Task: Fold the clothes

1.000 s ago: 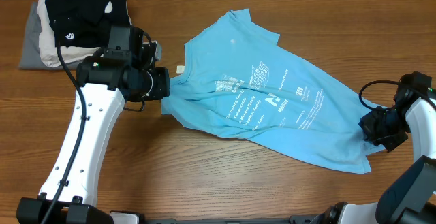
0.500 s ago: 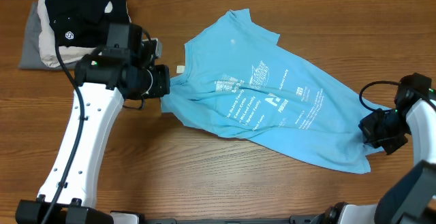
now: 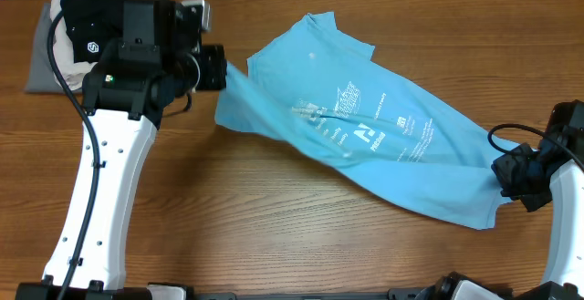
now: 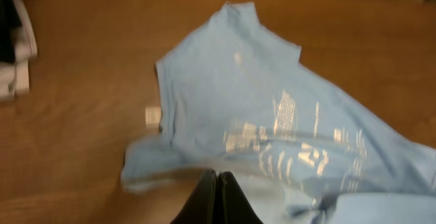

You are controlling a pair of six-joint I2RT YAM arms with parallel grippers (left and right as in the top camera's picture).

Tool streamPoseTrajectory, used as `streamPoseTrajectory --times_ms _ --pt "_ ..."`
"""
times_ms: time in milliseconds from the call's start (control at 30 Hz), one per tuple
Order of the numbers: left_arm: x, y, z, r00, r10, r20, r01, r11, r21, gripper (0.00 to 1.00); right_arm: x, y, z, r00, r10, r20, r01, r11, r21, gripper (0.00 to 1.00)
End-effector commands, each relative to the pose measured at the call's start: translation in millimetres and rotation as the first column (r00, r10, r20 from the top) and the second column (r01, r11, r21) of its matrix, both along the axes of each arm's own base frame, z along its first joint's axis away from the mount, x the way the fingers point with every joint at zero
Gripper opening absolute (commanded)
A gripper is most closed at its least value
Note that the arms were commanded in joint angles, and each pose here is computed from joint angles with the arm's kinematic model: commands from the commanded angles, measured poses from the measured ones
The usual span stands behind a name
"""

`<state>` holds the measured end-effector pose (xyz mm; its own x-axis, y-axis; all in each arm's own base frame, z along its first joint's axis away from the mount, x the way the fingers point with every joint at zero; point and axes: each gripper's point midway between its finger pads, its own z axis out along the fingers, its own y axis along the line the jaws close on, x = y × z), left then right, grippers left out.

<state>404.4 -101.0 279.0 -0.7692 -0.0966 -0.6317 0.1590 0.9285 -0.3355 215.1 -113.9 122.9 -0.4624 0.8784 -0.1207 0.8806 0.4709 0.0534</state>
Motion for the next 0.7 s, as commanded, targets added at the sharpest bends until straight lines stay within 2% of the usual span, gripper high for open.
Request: streamPoseTrajectory --times_ms 0,133,267,500,667 --pt "21.0 -10.8 10.5 0.996 -0.029 0.079 0.030 1.000 -0.010 0.04 -0.5 -13.7 9.6 0.996 -0.086 0.012 0.087 0.993 -0.076 0.04" --pt "51.6 -20.8 4.1 0.990 -0.031 0.135 0.035 0.999 -0.026 0.04 -2.9 -16.6 10.0 0.994 -0.110 0.006 0.110 0.990 -0.091 0.04" --pt "71.7 -39.7 -31.6 0.994 -0.067 0.090 0.071 0.997 -0.041 0.04 -4.1 -24.4 14.2 0.990 -0.142 0.018 0.143 0.980 -0.137 0.04" --pt "83.8 -69.3 -79.9 0.992 -0.128 0.017 0.129 0.990 -0.054 0.04 7.1 -54.8 36.3 0.973 -0.190 0.128 0.216 0.949 -0.230 0.04" --pt "89.6 -74.0 -90.3 0.991 -0.133 0.016 0.134 0.990 -0.051 0.04 15.2 -76.5 46.0 0.960 -0.195 0.203 0.243 0.938 -0.248 0.04"
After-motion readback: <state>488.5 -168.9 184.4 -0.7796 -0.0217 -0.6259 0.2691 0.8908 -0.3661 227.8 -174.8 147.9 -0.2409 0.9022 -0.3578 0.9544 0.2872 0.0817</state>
